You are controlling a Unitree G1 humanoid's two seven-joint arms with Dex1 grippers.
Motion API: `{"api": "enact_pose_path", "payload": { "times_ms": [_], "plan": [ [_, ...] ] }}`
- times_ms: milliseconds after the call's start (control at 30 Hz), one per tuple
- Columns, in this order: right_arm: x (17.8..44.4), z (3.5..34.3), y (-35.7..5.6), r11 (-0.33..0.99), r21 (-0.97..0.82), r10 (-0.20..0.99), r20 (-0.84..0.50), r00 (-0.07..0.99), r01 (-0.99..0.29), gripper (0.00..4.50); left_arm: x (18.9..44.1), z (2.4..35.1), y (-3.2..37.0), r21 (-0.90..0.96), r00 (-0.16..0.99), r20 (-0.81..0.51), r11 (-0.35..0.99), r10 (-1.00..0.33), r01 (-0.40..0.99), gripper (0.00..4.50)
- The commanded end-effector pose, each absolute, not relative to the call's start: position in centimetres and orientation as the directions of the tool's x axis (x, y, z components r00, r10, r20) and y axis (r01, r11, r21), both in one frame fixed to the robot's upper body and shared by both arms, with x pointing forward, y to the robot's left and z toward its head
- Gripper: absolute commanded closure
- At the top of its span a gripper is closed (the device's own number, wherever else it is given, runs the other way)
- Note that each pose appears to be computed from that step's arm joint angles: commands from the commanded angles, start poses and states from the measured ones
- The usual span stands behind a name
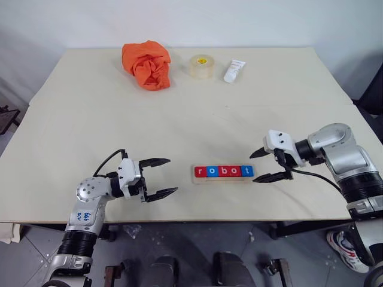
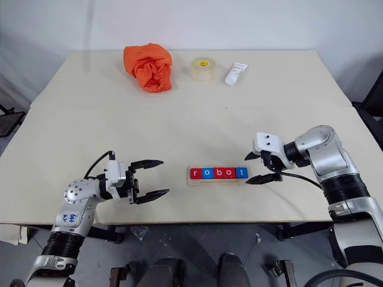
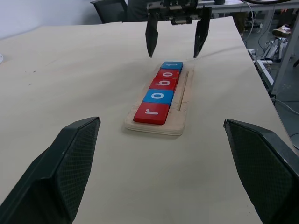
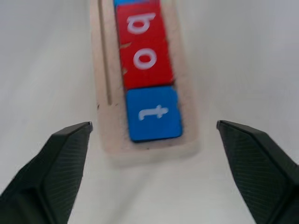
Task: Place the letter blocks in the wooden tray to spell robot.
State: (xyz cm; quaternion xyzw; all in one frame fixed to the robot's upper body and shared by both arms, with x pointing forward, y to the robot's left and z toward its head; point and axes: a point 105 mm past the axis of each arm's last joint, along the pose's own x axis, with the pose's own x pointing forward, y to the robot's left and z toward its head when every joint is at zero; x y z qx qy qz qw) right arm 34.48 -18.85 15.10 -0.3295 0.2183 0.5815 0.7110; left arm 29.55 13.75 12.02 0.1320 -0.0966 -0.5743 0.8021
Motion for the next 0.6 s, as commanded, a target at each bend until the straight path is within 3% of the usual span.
{"api": "enact_pose_path", "payload": {
  "times_ms": [33,133,200,300,400,567,600],
  "plan": [
    [34.2,17.2,-19.8,0.174,-0.273,0.724,-0.616,0.310,-0.946,0.03,29.7,13.1,13.7,0.327,0.337,0.035,0.329,-0.941,0.886,0.00],
    [33.3,17.3,-21.2,0.240,-0.249,0.742,-0.577,0.343,-0.938,0.20,29.9,13.5,13.9,0.298,0.372,0.042,0.367,-0.927,0.881,0.00],
    [32.4,17.0,-22.2,0.277,-0.234,0.739,-0.568,0.362,-0.932,0.63,29.9,13.7,14.4,0.286,0.394,0.046,0.390,-0.918,0.875,0.00],
    [31.7,16.6,-23.4,0.327,-0.238,0.715,-0.570,0.404,-0.915,1.61,30.2,13.8,15.1,0.270,0.428,0.035,0.420,-0.903,0.866,0.00],
    [31.2,16.8,-24.0,0.354,-0.242,0.707,-0.563,0.428,-0.903,1.61,30.6,14.3,15.5,0.271,0.459,0.043,0.452,-0.887,0.849,0.00],
    [29.2,17.4,-25.3,0.350,-0.201,0.731,-0.552,0.401,-0.915,0.04,30.2,14.8,15.9,0.293,0.428,0.054,0.424,-0.902,0.857,0.00],
    [28.9,17.5,-25.4,0.350,-0.194,0.738,-0.545,0.397,-0.917,0.04,30.1,14.9,16.0,0.298,0.424,0.055,0.421,-0.904,0.857,0.00]
  ]
}}
